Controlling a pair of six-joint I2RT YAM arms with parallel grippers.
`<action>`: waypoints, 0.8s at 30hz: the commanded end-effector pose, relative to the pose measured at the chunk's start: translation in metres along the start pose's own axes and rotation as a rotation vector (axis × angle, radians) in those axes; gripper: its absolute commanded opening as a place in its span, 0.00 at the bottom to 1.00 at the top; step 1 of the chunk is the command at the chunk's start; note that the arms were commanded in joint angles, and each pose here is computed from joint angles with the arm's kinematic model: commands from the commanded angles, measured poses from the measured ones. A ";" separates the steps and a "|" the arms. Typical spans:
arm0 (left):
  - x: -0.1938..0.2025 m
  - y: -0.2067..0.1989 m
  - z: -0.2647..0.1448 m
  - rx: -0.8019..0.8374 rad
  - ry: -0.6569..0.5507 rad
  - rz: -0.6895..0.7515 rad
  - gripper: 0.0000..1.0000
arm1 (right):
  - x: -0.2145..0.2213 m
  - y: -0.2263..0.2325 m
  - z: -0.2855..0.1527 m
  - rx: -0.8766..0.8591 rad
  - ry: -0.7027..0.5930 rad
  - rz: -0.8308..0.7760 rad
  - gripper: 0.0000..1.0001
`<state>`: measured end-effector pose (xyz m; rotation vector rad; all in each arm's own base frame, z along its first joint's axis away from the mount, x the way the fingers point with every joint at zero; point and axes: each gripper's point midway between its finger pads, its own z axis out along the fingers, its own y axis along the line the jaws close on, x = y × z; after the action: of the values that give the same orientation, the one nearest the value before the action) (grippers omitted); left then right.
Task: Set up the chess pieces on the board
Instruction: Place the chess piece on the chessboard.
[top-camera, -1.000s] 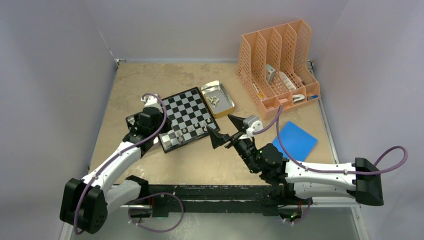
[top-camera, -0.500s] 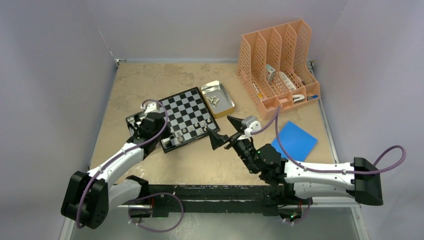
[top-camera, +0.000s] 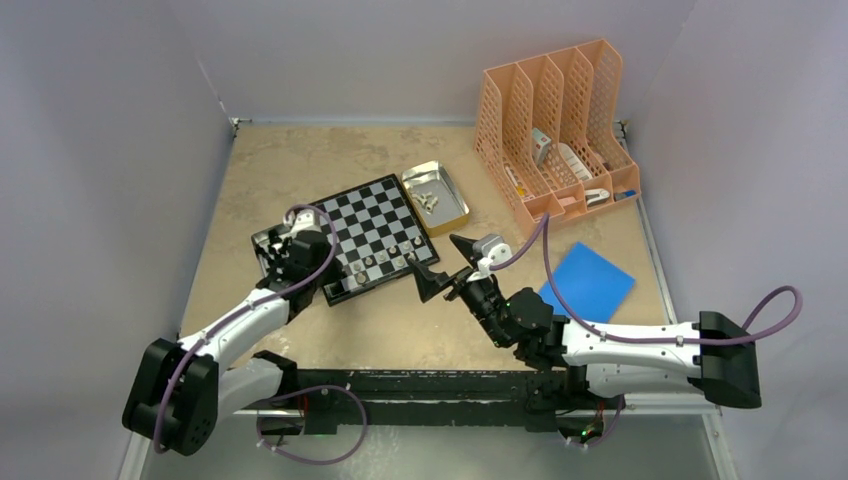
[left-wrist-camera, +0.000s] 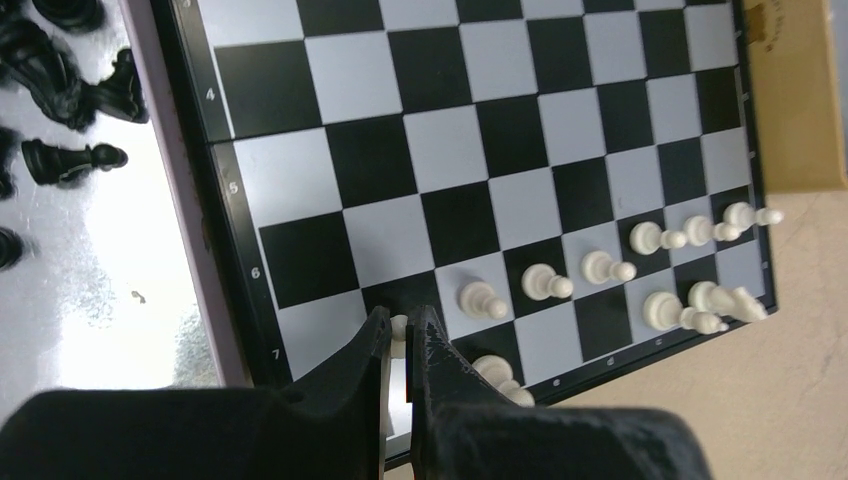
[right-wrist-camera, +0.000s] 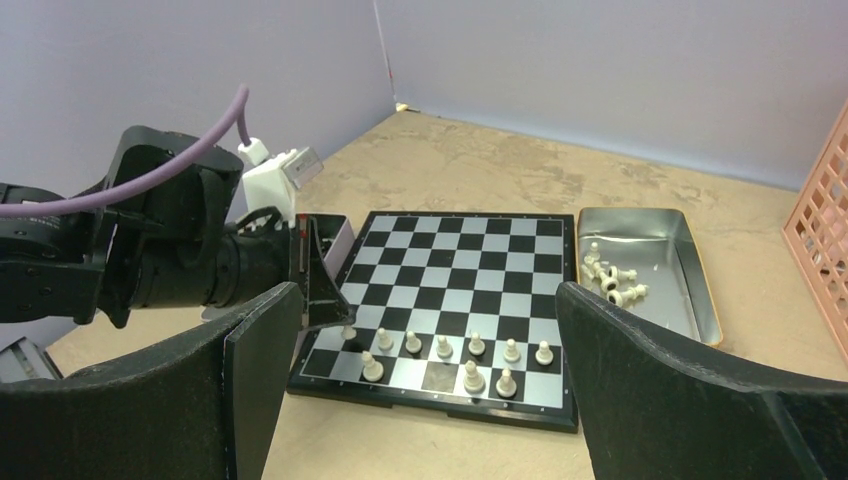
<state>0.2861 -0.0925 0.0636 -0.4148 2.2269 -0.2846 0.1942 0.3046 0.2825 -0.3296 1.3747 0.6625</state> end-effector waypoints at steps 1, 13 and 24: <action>0.006 -0.006 0.002 0.029 -0.001 -0.007 0.05 | -0.021 0.003 0.002 -0.004 -0.058 0.036 0.99; -0.006 0.001 0.001 0.026 -0.108 0.003 0.07 | -0.018 0.004 0.004 -0.005 -0.047 0.028 0.99; -0.007 -0.003 0.001 0.056 -0.118 0.014 0.09 | -0.012 0.007 0.007 -0.006 -0.031 0.015 0.99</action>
<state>0.2833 -0.0880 0.0559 -0.4051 2.1641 -0.2715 0.1955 0.3091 0.2727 -0.3515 1.3939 0.6441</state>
